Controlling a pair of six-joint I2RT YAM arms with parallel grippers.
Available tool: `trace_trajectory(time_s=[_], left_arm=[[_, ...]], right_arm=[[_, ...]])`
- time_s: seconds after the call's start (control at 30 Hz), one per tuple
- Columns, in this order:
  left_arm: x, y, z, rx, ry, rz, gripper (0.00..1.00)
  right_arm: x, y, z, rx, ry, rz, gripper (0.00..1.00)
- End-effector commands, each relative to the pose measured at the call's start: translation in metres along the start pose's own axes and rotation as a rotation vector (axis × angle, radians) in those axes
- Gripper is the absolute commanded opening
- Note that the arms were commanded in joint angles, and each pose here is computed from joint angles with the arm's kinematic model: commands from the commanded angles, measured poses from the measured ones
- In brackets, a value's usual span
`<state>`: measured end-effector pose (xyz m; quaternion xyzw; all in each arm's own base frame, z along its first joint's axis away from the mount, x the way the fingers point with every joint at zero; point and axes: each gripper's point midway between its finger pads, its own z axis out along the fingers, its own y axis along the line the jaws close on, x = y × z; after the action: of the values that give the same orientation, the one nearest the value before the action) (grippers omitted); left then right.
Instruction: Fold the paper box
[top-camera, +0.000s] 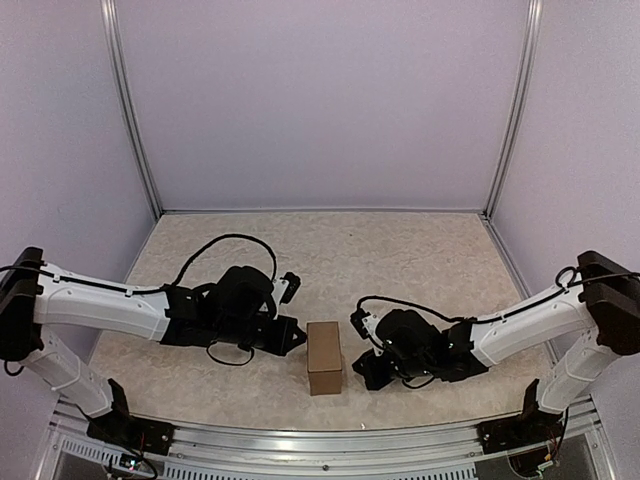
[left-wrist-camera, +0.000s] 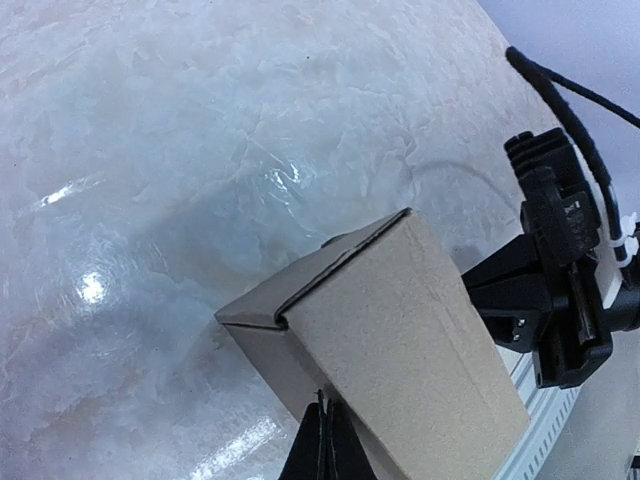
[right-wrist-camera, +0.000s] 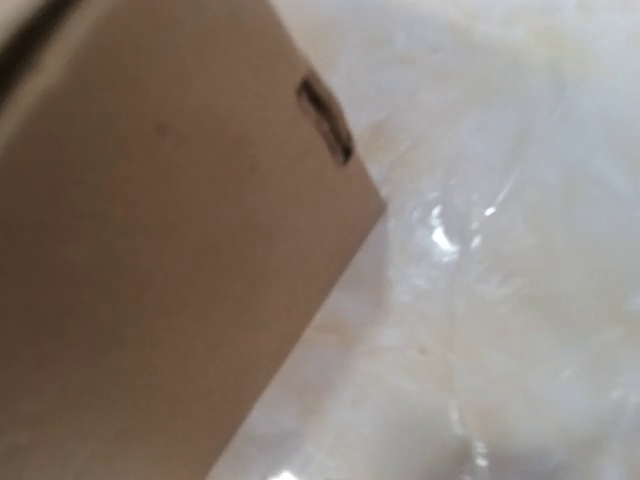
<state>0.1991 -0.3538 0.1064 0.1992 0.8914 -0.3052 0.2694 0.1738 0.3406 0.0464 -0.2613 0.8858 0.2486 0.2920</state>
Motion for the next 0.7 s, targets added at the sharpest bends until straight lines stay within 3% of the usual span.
trace_trajectory(time_s=[0.0,0.67], left_arm=[[0.003,-0.012,0.006,0.042,0.041,0.027,0.00],[0.002,-0.041,0.010,0.093,0.036,0.043,0.00]], right_arm=[[-0.002,0.009,0.014,-0.076,-0.015,0.109,0.00],[0.010,0.026,0.060,-0.249,0.017,0.243,0.00]])
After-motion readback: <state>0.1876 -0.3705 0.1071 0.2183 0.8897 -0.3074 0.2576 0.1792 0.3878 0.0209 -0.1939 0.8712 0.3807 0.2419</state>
